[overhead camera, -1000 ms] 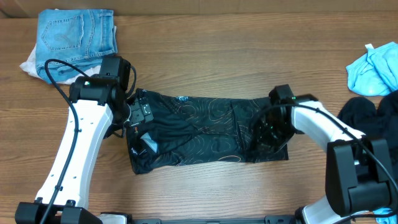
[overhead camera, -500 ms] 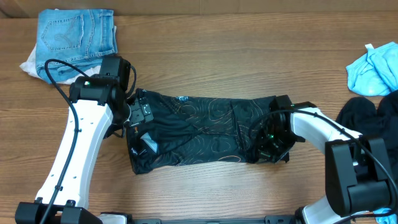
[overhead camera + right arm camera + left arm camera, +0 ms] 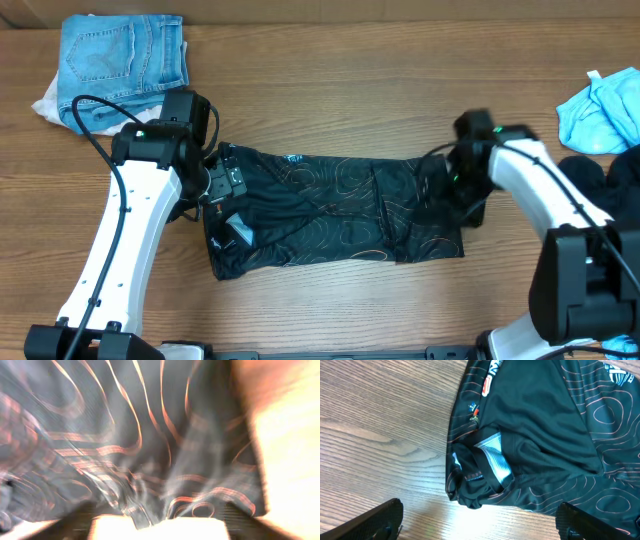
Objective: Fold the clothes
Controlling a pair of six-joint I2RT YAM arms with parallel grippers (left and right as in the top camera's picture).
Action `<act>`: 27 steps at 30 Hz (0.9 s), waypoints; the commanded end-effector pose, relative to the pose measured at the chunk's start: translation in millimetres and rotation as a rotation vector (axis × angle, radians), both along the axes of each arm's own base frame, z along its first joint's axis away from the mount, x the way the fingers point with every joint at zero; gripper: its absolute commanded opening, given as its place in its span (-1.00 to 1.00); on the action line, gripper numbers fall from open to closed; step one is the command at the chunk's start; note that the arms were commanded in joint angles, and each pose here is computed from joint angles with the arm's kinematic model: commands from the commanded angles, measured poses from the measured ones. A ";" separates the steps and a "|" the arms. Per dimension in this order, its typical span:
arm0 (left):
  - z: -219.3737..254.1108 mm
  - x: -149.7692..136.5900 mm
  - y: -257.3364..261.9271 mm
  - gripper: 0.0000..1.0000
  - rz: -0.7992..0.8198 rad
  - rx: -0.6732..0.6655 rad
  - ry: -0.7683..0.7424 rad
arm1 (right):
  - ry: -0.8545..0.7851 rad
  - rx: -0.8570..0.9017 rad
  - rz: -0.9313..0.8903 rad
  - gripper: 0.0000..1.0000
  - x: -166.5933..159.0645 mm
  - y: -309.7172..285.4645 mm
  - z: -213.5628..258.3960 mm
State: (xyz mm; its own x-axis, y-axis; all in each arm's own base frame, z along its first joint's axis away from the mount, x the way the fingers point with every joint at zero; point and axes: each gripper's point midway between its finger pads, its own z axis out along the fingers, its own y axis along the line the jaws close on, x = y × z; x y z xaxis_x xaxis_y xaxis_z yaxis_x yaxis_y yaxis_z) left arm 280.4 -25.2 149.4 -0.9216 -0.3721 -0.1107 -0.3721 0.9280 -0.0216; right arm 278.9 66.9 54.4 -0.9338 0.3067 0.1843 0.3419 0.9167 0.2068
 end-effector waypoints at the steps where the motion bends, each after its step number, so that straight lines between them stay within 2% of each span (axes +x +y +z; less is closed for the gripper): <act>1: 0.6 -0.6 -2.5 1.00 -0.024 -0.006 0.002 | -0.101 -0.030 -0.013 0.96 25.7 -23.2 15.5; 10: 0.6 -0.4 -2.5 1.00 -0.024 -0.006 0.001 | -0.236 -0.016 0.000 1.00 46.1 -68.6 -2.2; 17: 0.6 -0.9 -2.4 1.00 -0.024 -0.006 0.003 | -0.328 0.087 0.005 0.95 53.3 -68.5 -13.8; 20: 0.4 -2.9 -2.2 1.00 -0.026 -0.005 0.012 | -0.361 0.151 0.049 0.75 50.6 -61.0 -17.3; 23: 0.4 -2.2 -2.2 1.00 -0.032 -0.004 0.009 | -0.413 0.269 0.137 0.76 46.3 -43.3 -13.2; 27: 0.4 -2.5 -2.2 1.00 -0.032 -0.004 0.010 | -0.413 0.288 0.149 0.78 39.8 -39.5 -20.5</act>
